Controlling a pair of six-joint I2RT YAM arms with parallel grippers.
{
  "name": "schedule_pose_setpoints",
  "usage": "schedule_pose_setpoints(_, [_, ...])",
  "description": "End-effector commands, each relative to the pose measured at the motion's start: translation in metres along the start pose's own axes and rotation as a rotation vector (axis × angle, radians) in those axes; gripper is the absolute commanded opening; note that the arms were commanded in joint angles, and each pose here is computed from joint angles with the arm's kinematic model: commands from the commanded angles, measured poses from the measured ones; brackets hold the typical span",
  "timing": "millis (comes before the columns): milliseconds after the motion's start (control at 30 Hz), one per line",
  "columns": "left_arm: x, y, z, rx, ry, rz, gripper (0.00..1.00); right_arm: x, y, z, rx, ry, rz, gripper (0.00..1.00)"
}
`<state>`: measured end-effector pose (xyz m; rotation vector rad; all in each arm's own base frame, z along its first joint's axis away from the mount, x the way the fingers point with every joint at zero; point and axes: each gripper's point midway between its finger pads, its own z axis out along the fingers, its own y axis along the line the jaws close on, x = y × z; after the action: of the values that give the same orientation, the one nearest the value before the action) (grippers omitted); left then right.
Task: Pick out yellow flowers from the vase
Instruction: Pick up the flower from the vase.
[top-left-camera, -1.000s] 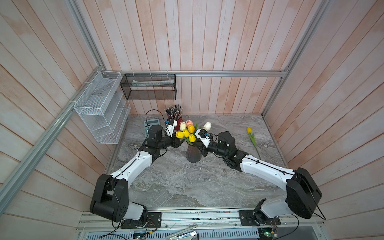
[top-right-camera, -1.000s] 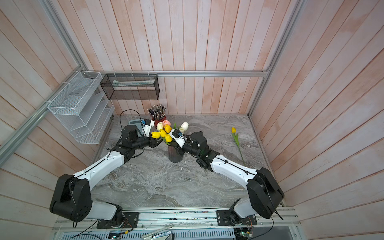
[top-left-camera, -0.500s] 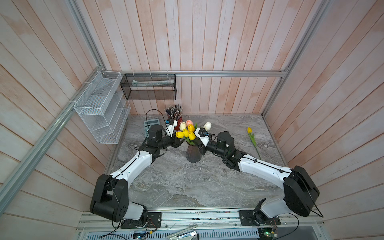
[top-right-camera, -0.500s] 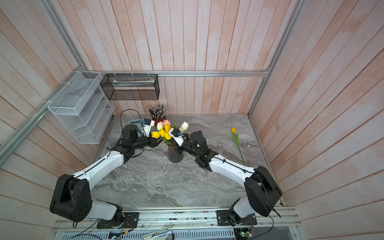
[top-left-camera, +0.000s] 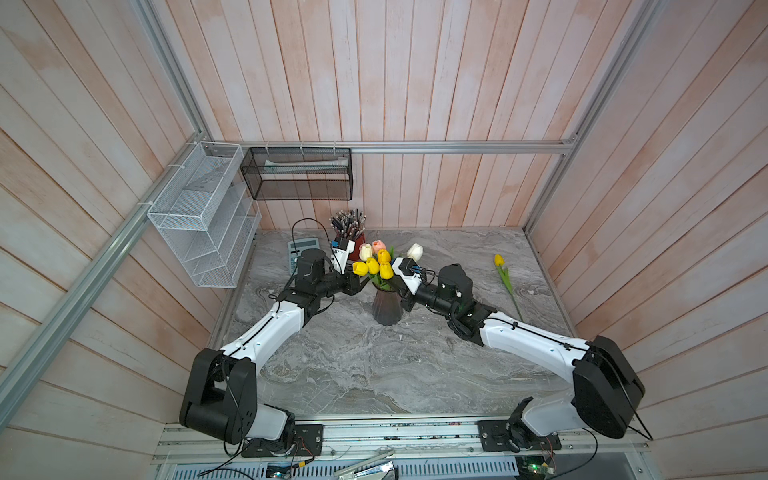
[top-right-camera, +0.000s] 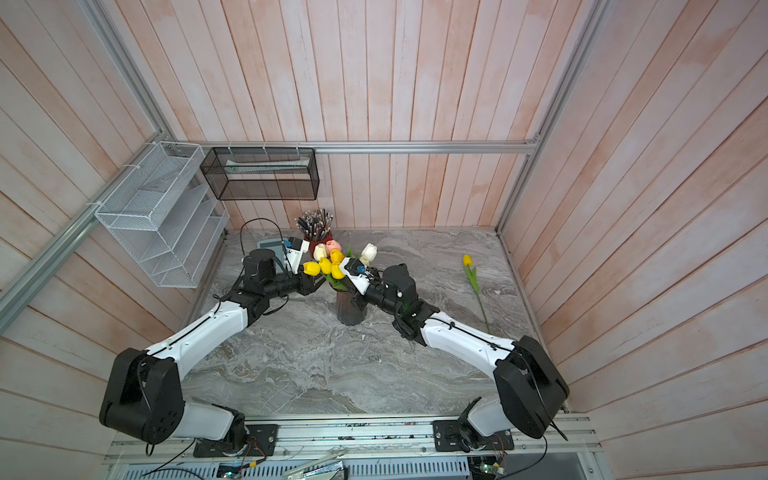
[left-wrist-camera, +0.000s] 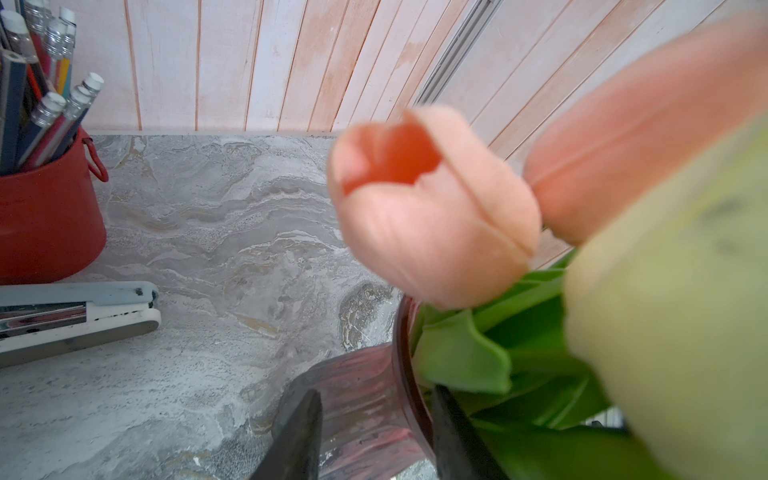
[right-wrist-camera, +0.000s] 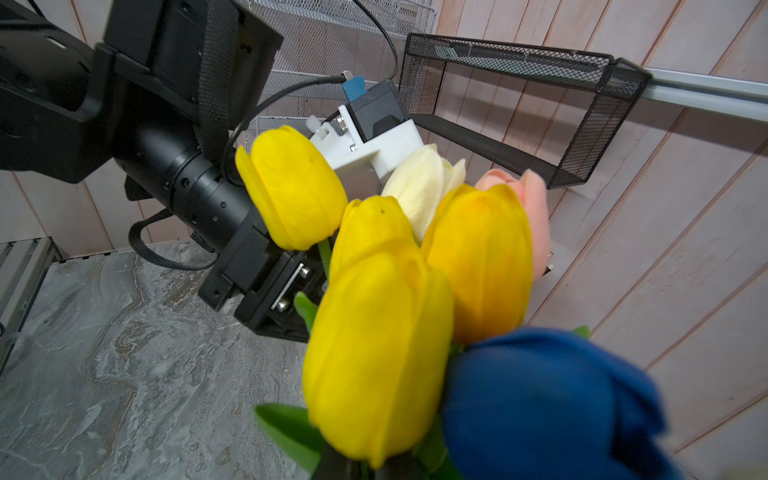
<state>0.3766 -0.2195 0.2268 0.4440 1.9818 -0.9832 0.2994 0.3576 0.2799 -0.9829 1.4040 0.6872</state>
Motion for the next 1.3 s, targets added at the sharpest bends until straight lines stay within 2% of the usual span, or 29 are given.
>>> schedule_pose_setpoints(0, [0.001, 0.001, 0.002, -0.008, 0.020, 0.006, 0.44, -0.016, 0.004, -0.008, 0.003, -0.047, -0.009, 0.07])
schedule_pose_setpoints(700, [-0.001, 0.000, 0.001, -0.007, 0.011, 0.006, 0.44, -0.080, 0.016, -0.039, -0.038, -0.163, -0.058, 0.07])
schedule_pose_setpoints(1267, [-0.003, 0.000, 0.001, -0.010, 0.004, 0.010, 0.44, -0.139, 0.027, -0.080, -0.070, -0.301, -0.097, 0.08])
